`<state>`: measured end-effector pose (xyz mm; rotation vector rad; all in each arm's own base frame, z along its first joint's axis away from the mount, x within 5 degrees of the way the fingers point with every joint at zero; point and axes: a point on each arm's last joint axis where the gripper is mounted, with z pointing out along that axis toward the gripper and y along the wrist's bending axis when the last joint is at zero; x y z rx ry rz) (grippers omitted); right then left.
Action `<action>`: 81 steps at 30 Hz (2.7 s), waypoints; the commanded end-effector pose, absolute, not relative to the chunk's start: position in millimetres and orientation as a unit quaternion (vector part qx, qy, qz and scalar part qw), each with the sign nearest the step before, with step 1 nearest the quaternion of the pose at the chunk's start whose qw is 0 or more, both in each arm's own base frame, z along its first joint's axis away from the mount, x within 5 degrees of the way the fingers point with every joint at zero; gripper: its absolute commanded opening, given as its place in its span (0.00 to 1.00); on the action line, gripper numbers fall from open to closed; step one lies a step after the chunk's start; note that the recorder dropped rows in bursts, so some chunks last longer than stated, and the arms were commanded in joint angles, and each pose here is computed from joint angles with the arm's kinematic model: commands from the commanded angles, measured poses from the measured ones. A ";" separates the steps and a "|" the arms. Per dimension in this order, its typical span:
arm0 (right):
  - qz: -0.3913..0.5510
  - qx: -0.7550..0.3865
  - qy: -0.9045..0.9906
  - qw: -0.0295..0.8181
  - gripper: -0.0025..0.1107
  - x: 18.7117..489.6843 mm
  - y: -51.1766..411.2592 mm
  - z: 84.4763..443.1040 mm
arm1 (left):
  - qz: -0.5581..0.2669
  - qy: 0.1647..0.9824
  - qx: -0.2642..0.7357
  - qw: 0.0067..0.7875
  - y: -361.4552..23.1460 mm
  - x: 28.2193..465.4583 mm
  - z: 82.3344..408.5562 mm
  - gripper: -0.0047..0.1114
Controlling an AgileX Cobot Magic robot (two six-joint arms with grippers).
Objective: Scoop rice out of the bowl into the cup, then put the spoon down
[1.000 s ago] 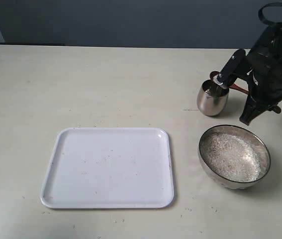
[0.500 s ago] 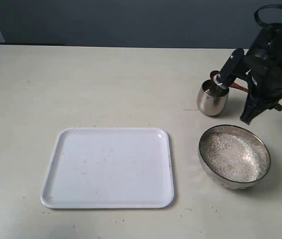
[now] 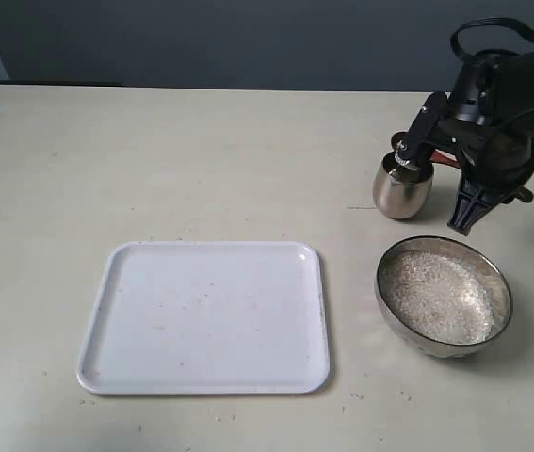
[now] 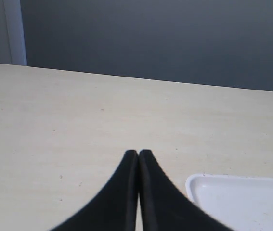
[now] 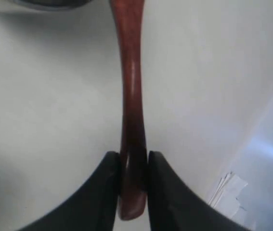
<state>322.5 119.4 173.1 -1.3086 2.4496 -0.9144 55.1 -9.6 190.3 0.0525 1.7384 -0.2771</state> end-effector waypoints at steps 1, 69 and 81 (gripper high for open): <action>-0.321 -0.444 0.829 0.108 0.02 323.2 118.8 175.7 | -0.126 0.755 0.026 0.643 -10.1 54.8 192.5 0.04; -0.423 -0.439 0.780 0.140 0.02 299.6 130.3 166.6 | -0.126 0.755 0.026 0.643 -10.1 54.8 192.5 0.04; -0.427 -0.431 0.783 0.142 0.02 299.5 129.5 167.3 | -0.126 0.755 0.026 0.643 -10.1 54.8 192.5 0.04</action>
